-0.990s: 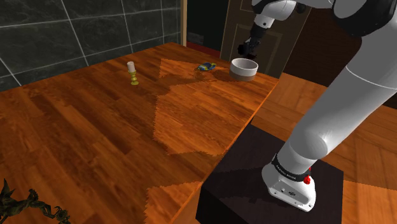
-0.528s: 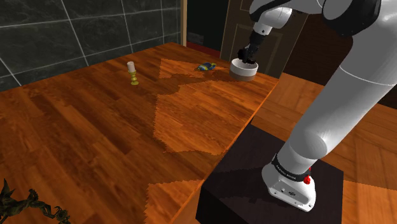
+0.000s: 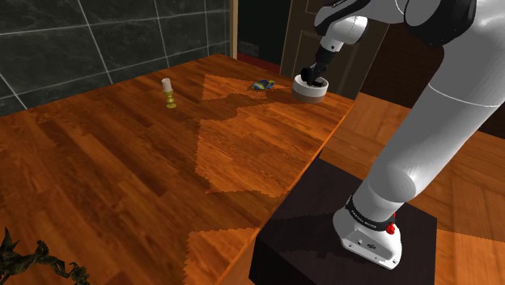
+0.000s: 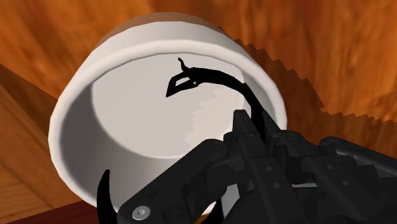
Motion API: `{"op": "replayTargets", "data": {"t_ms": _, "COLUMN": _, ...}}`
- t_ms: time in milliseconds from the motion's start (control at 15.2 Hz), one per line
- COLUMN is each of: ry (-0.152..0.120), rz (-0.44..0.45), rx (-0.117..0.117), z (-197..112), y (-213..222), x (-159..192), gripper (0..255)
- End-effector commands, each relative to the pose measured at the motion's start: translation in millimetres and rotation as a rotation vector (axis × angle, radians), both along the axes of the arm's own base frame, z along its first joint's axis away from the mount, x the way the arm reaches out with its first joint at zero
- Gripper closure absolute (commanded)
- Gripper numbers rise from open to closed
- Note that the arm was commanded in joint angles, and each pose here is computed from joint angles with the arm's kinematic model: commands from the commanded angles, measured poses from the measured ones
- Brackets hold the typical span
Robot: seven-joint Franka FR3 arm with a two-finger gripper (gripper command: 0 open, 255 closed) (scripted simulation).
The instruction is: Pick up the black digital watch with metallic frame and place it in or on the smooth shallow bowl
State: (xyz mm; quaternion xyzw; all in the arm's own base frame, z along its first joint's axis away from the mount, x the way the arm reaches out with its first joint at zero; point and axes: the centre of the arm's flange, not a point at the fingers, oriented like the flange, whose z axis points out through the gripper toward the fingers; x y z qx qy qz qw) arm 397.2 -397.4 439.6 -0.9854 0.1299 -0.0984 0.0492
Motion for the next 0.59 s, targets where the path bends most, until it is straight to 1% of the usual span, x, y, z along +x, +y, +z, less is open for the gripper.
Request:
{"op": "replayTargets", "data": {"t_ms": 0, "ry": 0.002, "rz": 0.000, "rx": 0.001, "z": -1.3, "y": -0.1, "x": -0.6, "gripper": 255}}
{"op": "replayTargets", "data": {"t_ms": 198, "ry": 0.002, "rz": 0.000, "rx": 0.001, "z": -1.3, "y": -0.1, "x": -0.6, "gripper": 255}}
{"op": "replayTargets", "data": {"t_ms": 264, "ry": 0.002, "rz": 0.000, "rx": 0.001, "z": -1.5, "y": -0.3, "x": -0.5, "gripper": 0}}
{"op": "replayTargets", "data": {"t_ms": 528, "ry": 0.002, "rz": 0.000, "rx": 0.001, "z": -1.4, "y": -0.3, "x": -0.5, "gripper": 0}}
